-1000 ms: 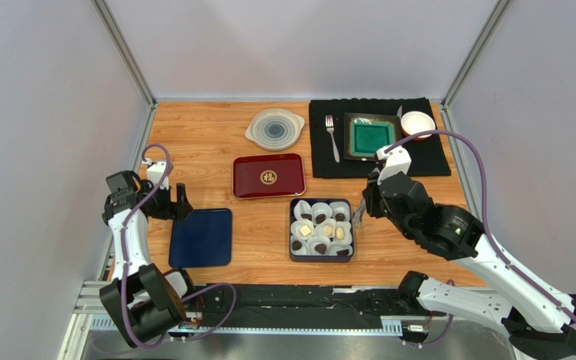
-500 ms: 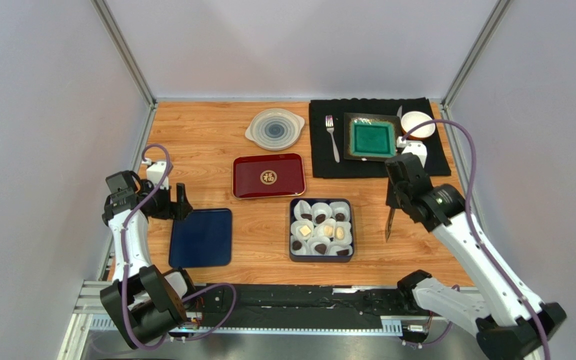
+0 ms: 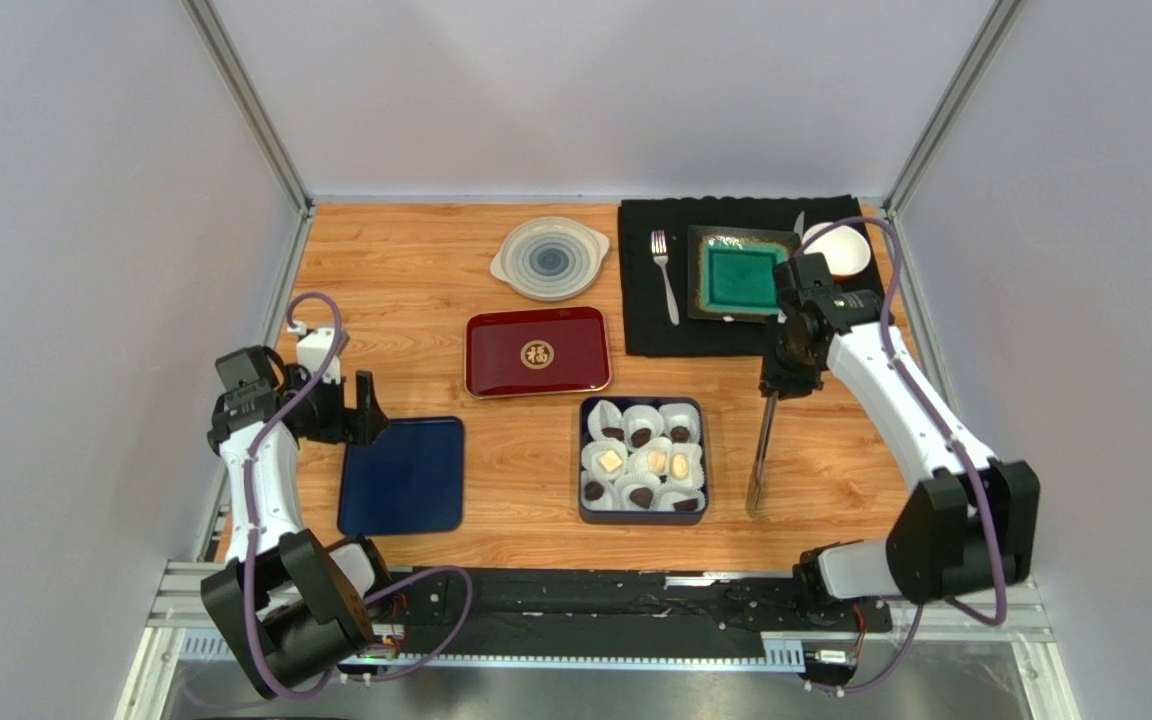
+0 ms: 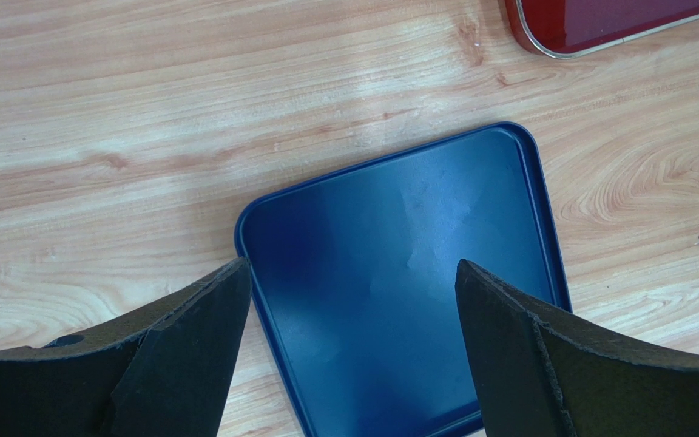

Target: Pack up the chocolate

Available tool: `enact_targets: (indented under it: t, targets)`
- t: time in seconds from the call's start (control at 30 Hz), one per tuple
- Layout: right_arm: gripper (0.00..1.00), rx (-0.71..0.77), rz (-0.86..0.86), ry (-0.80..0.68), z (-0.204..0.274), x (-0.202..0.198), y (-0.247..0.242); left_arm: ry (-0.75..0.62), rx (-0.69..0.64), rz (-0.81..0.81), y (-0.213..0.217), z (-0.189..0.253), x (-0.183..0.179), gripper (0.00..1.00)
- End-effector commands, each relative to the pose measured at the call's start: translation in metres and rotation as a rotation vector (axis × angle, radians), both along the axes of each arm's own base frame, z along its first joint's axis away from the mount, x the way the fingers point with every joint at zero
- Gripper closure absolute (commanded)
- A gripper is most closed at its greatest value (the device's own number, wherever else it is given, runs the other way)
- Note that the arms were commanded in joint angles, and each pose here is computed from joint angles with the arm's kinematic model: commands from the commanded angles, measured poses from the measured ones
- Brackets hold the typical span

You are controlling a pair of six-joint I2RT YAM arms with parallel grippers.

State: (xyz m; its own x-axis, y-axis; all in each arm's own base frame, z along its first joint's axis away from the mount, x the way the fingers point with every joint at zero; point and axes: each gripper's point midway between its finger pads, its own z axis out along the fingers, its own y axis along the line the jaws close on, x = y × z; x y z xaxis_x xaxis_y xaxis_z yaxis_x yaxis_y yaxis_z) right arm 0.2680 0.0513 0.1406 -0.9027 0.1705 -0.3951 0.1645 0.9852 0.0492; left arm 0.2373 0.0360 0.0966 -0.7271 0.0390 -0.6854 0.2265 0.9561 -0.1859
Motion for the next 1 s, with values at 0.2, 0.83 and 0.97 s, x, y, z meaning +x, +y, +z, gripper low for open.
enact_targets:
  t: [0.2, 0.83, 0.97]
  targets:
    - [0.92, 0.062, -0.055, 0.174, -0.041, 0.026, 0.01, -0.034, 0.076, -0.074, 0.013, -0.011, 0.011, 0.09]
    - [0.31, 0.025, -0.132, 0.152, -0.053, 0.025, -0.004, 0.113, 0.222, 0.038, 0.049, -0.07, -0.002, 0.15]
    - [0.02, 0.023, -0.126, 0.167, -0.058, 0.02, -0.004, 0.115, 0.22, 0.031, 0.047, -0.076, -0.006, 0.15]
